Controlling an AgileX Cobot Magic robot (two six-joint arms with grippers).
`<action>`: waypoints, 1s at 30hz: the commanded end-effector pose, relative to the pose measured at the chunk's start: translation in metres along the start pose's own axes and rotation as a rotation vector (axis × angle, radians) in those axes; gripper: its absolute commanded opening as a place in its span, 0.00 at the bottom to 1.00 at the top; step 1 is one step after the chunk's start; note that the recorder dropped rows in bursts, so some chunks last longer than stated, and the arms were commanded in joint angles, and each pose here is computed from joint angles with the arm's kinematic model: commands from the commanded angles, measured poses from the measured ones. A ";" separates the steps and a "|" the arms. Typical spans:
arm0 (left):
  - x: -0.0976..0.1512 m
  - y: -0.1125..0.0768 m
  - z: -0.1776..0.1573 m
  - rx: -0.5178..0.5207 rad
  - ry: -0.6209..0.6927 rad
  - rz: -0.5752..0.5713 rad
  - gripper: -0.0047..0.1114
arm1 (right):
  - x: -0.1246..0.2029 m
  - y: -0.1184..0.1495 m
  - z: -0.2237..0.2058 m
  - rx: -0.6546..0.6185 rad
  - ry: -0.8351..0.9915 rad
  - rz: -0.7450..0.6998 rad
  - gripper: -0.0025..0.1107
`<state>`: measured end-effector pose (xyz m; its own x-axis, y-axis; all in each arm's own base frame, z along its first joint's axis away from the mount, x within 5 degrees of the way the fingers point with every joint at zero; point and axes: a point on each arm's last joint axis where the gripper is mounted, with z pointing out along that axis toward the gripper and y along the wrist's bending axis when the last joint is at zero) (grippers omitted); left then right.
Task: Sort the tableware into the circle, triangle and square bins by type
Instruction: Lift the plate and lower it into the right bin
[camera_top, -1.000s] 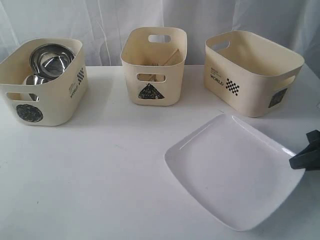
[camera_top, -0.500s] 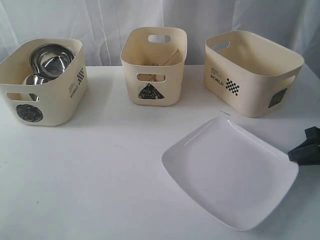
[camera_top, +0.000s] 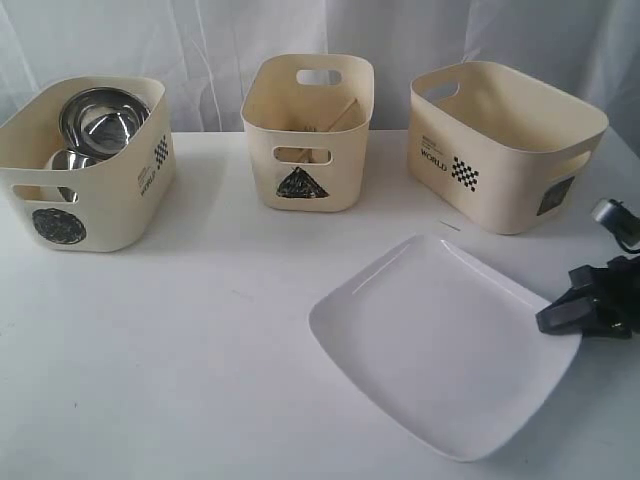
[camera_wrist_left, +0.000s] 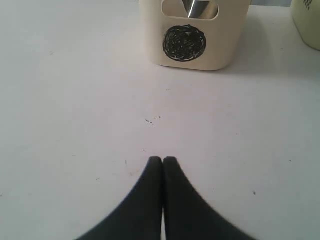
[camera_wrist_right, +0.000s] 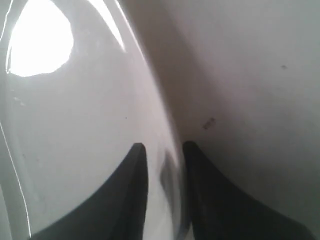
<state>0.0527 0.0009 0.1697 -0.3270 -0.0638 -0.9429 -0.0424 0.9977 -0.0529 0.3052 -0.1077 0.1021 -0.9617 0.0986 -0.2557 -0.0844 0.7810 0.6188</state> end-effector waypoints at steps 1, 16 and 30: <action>0.001 0.000 0.000 0.007 -0.004 0.001 0.04 | 0.005 -0.002 0.020 0.041 0.091 -0.057 0.17; 0.001 0.000 0.000 0.007 -0.004 0.001 0.04 | -0.004 0.053 -0.010 -0.207 0.062 0.113 0.02; 0.001 0.000 0.000 0.007 -0.004 0.001 0.04 | -0.065 0.106 -0.085 -0.204 -0.238 0.188 0.02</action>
<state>0.0527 0.0009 0.1697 -0.3270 -0.0638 -0.9429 -0.0424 0.9977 -0.0529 0.3253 -0.0823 0.2176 -0.9093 0.3378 -0.2429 0.0329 0.6404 0.7674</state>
